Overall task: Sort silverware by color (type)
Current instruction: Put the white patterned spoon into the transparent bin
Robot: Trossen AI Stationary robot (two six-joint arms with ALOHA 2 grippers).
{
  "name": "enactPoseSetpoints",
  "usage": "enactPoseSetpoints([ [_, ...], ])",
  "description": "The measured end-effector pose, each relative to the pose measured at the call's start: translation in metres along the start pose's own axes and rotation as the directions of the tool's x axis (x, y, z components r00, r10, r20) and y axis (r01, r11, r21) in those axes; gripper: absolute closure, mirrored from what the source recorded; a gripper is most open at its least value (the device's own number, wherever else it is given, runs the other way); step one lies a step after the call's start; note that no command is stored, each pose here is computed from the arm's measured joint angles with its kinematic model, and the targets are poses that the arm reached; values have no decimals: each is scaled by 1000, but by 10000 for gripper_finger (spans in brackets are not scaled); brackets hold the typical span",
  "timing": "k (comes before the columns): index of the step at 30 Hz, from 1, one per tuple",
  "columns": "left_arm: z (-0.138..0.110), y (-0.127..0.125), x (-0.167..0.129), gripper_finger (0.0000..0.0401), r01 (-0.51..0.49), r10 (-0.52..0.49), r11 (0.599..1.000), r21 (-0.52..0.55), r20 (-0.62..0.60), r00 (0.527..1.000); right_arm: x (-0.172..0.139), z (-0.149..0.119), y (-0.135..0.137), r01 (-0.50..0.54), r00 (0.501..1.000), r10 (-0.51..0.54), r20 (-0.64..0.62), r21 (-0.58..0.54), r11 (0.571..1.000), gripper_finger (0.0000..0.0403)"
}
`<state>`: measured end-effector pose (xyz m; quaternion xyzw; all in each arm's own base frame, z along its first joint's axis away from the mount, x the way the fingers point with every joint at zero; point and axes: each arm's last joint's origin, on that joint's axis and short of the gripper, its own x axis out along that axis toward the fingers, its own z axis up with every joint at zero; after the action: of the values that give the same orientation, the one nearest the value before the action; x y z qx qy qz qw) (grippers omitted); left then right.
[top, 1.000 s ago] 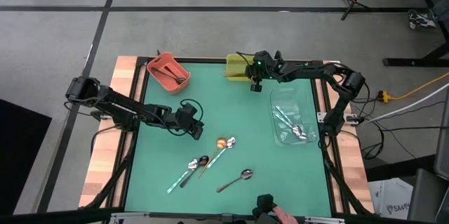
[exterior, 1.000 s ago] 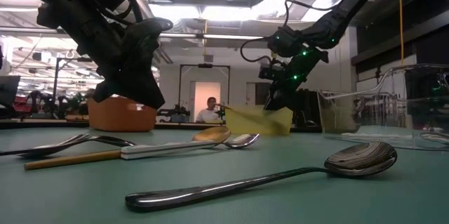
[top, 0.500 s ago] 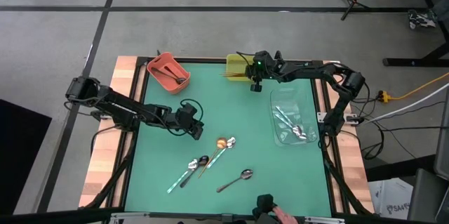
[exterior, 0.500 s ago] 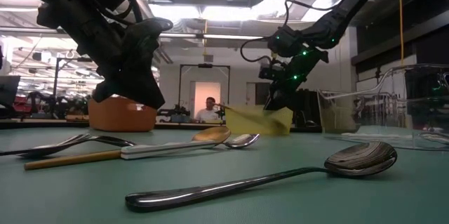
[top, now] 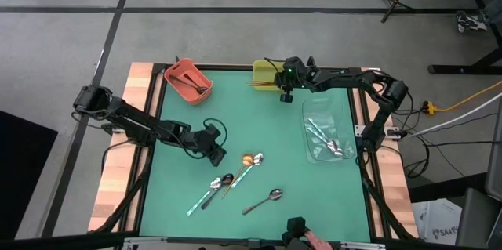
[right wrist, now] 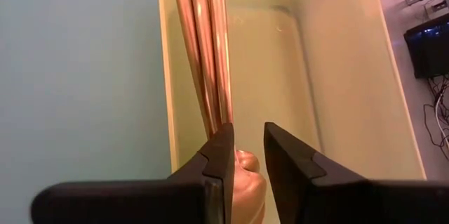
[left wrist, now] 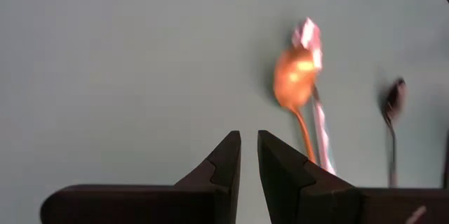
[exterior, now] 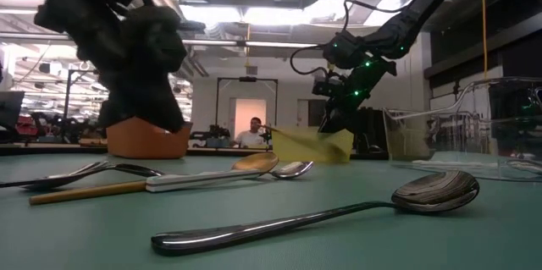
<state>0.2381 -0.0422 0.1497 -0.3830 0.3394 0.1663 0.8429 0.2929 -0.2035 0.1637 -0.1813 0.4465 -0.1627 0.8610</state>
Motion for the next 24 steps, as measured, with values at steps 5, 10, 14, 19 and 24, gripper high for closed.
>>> enactPoseSetpoints([
  [5, -19, -11, -4, 358, 50, -52, 998, -28, -69, 996, 0, 0, 0, 0, 1000, 0, 0, 2, 1000, 333],
  [10, -37, -22, -9, 358, 92, -112, 987, -132, -156, 981, 0, 0, 0, 0, 1000, 0, 0, 2, 1000, 333],
  [14, -50, -31, -14, 358, 133, -188, 965, -224, -249, 950, 0, 0, 0, 0, 1000, 0, 0, 2, 1000, 333],
  [19, -62, -47, -21, 358, 190, -266, 938, -291, -251, 931, 0, 0, 0, 0, 1000, 0, 0, 2, 1000, 333],
  [24, -65, -68, -32, 358, 190, -275, 932, -310, -256, 927, 0, 0, 0, -1, 1000, 1, 0, 2, 1000, 333],
])
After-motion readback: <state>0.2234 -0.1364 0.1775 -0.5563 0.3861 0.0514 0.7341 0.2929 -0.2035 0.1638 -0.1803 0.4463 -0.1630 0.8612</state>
